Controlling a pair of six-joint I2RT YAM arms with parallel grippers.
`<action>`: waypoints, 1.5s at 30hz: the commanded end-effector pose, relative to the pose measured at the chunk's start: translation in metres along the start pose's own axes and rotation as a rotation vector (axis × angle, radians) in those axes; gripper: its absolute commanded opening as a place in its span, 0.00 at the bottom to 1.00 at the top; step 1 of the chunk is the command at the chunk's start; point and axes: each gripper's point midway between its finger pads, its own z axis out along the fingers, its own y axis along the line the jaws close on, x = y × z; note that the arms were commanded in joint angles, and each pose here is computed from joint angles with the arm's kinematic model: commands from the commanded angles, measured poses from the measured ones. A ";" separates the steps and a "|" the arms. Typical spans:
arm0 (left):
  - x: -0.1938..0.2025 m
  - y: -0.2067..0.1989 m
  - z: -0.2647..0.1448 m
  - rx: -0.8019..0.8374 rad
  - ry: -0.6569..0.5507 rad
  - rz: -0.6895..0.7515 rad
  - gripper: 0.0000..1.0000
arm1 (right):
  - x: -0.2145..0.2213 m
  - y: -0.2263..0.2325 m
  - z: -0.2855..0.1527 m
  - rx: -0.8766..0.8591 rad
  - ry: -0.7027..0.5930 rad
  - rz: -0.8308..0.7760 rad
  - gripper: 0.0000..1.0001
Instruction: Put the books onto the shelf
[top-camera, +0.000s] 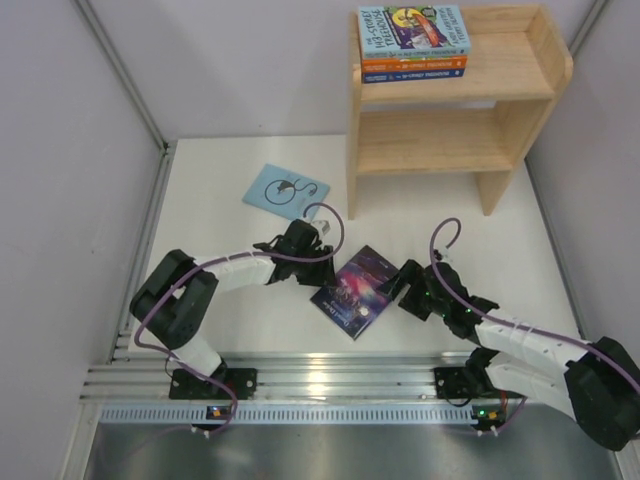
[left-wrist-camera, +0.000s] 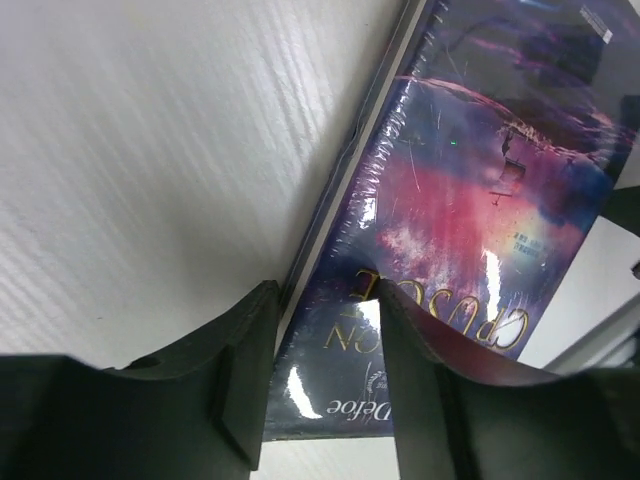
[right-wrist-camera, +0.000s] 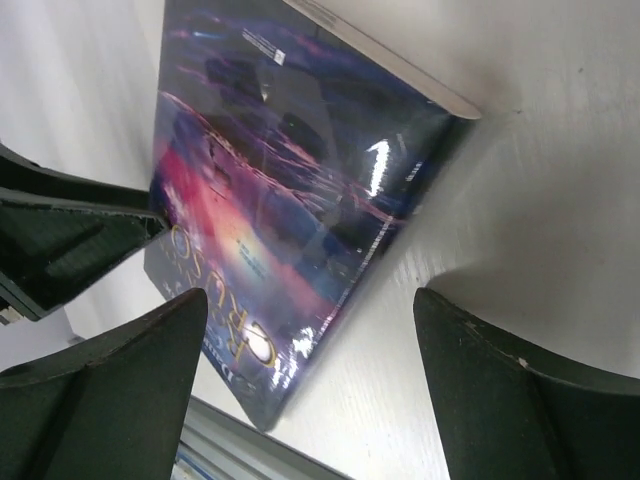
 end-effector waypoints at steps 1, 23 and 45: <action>0.018 -0.023 -0.003 0.147 0.039 -0.059 0.47 | -0.014 0.015 0.006 -0.057 -0.069 -0.038 0.84; 0.027 -0.025 0.014 0.214 0.117 -0.126 0.39 | 0.007 -0.028 0.004 0.060 0.127 -0.073 0.86; 0.033 -0.054 -0.001 0.495 0.174 -0.290 0.09 | 0.018 0.080 -0.034 -0.576 0.191 -0.074 0.79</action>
